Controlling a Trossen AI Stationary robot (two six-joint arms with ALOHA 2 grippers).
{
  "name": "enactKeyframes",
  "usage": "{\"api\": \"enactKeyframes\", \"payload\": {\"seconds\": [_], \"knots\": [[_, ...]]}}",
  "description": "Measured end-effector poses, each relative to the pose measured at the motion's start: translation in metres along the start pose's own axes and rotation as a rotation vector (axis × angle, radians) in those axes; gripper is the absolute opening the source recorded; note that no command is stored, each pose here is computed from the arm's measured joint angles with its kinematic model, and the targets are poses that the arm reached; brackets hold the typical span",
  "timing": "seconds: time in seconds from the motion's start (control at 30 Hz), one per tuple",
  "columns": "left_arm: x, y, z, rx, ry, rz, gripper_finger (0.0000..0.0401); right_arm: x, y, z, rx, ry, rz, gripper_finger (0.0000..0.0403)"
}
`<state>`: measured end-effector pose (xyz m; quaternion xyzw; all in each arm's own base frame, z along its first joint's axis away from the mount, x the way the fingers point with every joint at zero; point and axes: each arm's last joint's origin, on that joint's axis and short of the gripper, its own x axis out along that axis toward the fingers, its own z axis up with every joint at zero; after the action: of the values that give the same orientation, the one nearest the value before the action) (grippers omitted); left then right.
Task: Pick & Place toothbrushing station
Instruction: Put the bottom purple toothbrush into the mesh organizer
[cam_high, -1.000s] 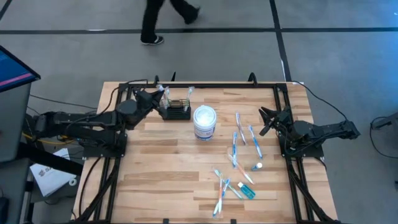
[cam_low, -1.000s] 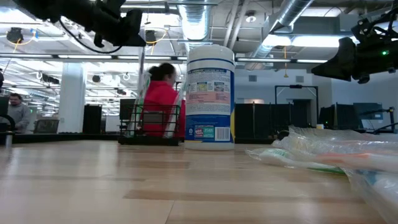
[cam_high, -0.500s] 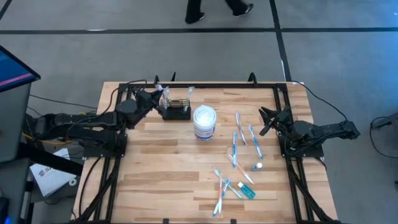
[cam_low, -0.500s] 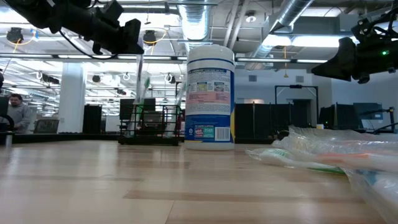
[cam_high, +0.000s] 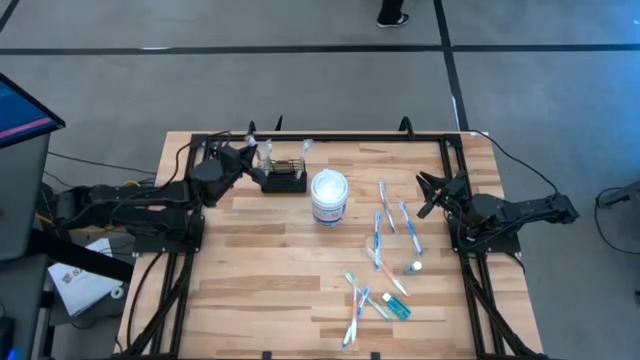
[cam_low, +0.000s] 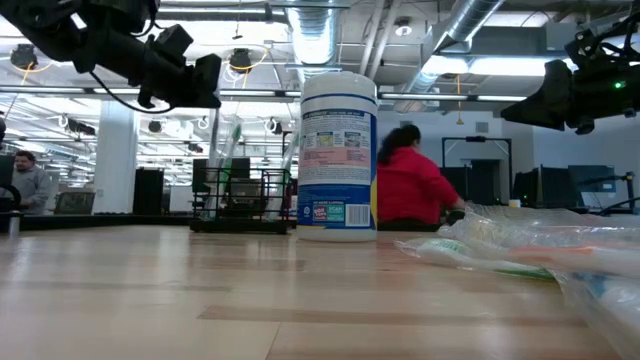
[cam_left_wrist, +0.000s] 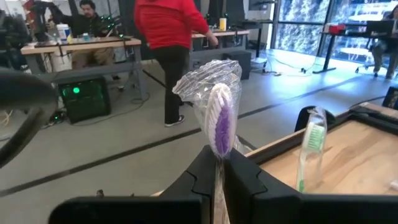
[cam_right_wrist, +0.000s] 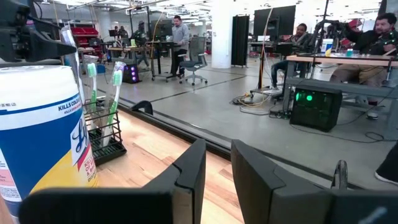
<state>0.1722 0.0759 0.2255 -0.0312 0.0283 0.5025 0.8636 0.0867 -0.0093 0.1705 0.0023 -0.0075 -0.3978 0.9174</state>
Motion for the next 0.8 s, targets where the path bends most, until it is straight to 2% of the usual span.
{"api": "enactKeyframes", "payload": {"seconds": [0.27,0.57,0.8], "knots": [[-0.002,0.003,-0.011,-0.021,-0.010,-0.004,0.0008,0.000,0.000,0.000,0.000,0.000,0.000,0.0069],[-0.002,0.003,-0.013,-0.033,-0.016,-0.005,0.0008,0.000,0.000,0.000,0.000,0.000,0.000,0.0069],[0.009,-0.001,-0.026,-0.021,0.024,0.017,0.0008,0.000,0.000,0.000,0.000,0.000,-0.002,0.0069]]}}
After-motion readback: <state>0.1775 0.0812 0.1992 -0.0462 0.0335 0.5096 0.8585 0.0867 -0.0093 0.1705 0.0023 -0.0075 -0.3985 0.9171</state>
